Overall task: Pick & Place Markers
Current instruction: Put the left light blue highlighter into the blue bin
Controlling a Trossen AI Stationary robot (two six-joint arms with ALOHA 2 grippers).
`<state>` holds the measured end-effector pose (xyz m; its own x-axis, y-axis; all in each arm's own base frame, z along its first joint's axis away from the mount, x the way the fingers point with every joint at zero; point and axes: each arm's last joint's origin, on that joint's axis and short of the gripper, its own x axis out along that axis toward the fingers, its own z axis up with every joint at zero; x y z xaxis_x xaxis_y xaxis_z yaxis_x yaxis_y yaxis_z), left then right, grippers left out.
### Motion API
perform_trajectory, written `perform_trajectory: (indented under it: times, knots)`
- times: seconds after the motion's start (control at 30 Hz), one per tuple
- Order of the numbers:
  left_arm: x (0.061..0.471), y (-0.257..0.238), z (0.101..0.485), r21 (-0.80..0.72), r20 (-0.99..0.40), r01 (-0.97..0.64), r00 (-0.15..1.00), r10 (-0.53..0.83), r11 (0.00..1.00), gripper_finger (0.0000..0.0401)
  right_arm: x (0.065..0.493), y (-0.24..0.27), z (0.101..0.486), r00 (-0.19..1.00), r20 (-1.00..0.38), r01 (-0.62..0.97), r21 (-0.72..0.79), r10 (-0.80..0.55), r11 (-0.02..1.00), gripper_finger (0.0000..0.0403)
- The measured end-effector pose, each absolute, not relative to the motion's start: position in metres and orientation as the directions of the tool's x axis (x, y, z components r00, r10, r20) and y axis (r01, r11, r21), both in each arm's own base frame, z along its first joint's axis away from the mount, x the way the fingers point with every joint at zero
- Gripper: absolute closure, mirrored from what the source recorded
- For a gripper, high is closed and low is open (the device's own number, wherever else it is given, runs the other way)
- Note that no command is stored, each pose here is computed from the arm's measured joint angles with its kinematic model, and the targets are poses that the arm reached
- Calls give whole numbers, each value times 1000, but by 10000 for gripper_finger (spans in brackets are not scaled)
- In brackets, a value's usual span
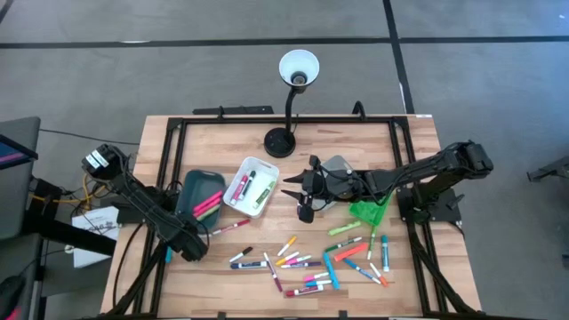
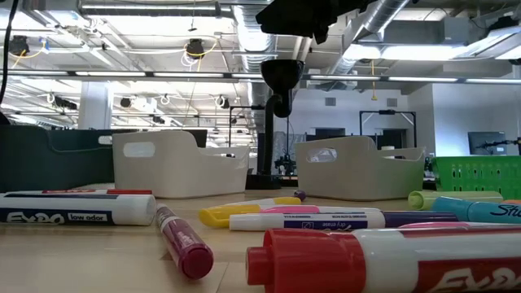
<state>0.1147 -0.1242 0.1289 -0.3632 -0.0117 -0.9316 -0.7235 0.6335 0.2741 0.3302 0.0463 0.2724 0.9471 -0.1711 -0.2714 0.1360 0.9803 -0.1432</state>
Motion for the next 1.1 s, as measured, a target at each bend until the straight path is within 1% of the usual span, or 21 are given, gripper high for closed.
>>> perform_trajectory:
  times: [0.13,0.2,0.3,0.43,0.5,0.73,0.87,0.97,1.1]
  knots:
    - [117,-126,128,246,-938,-729,-346,-34,639,299,330,46,272,947,-271,136,-143,-171,980,272]
    - [119,-128,130,211,-947,-733,-316,-48,647,299,330,46,272,947,-271,136,-143,-171,980,272]
    - [125,-133,135,111,-972,-743,-218,-82,660,300,330,46,272,947,-271,136,-144,-171,980,272]
    - [133,-138,145,-66,-986,-748,-53,-159,660,300,330,46,272,947,-271,138,-145,-174,980,272]
    - [135,-138,148,-105,-985,-748,-11,-171,656,300,330,46,272,947,-271,138,-145,-174,980,272]
    - [137,-140,145,-109,-986,-742,-6,-168,662,300,330,46,272,947,-271,138,-145,-173,980,272]
    - [144,-149,139,-179,-977,-671,36,-209,720,300,330,46,272,947,-271,138,-145,-173,980,272]
    - [145,-151,132,-147,-984,-643,15,-179,752,301,330,46,272,947,-271,136,-144,-171,980,272]
    - [147,-150,128,-121,-986,-652,-8,-166,749,316,330,46,272,947,-271,135,-144,-171,980,272]
